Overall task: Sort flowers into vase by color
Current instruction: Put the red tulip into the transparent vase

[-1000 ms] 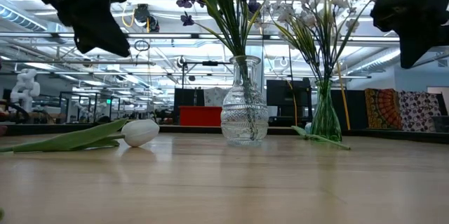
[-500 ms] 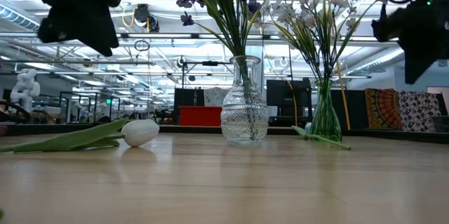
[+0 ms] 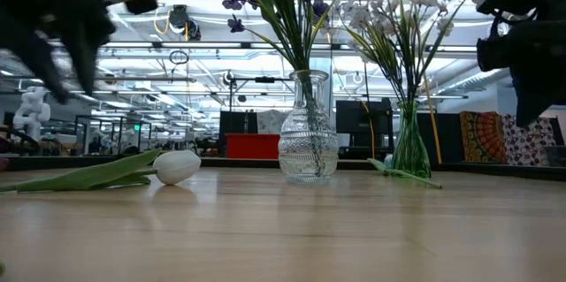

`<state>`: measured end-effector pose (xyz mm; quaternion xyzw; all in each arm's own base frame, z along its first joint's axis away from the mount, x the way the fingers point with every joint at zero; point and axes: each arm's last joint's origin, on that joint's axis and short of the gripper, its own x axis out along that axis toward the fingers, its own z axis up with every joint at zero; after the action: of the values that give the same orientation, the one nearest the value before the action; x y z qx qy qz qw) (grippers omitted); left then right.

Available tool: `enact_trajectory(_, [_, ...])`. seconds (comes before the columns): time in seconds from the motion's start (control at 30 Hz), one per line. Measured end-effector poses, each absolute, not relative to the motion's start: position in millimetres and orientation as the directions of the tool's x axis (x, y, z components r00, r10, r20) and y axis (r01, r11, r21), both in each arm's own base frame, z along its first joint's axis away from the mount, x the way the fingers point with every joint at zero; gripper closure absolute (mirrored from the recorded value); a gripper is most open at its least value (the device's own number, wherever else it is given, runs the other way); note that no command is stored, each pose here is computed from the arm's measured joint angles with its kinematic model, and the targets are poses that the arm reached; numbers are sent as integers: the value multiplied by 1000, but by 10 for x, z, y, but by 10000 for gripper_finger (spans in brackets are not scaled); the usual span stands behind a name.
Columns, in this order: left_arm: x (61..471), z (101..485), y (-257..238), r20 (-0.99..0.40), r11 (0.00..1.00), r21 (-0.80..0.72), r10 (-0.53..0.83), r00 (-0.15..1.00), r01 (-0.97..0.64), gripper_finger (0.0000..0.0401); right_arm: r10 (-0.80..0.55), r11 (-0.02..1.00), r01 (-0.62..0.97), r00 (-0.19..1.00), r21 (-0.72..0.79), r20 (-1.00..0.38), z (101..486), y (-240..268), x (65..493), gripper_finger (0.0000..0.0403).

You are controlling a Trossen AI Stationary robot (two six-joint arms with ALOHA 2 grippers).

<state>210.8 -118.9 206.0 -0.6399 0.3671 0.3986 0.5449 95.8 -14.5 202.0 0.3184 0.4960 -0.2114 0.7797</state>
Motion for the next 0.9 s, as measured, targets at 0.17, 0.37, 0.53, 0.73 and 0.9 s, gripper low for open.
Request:
enact_trajectory(0.17, [2057, 1944, -1362, -933, -207, -336, -57, 355, -919, 304, -21, 769, 577, 455, 276, -890, 2047, -142, 937, 403])
enact_trajectory(0.37, [2104, 1843, -1477, -933, -147, -328, -103, 344, -933, 304, -24, 791, 546, 480, 277, -877, 2063, -142, 941, 403])
enact_trajectory(0.53, [2073, 1814, -1568, -939, -187, -242, -203, 279, -952, 304, -23, 791, 544, 481, 278, -876, 2064, -142, 942, 403])
enact_trajectory(0.73, [2012, 1800, -1584, -952, -191, -198, -196, 235, -962, 304, -23, 791, 544, 483, 280, -875, 2065, -142, 944, 403])
enact_trajectory(0.9, [1960, 1781, -1546, -971, -203, -157, -146, 189, -966, 304, -23, 791, 543, 487, 281, -873, 2067, -143, 947, 403])
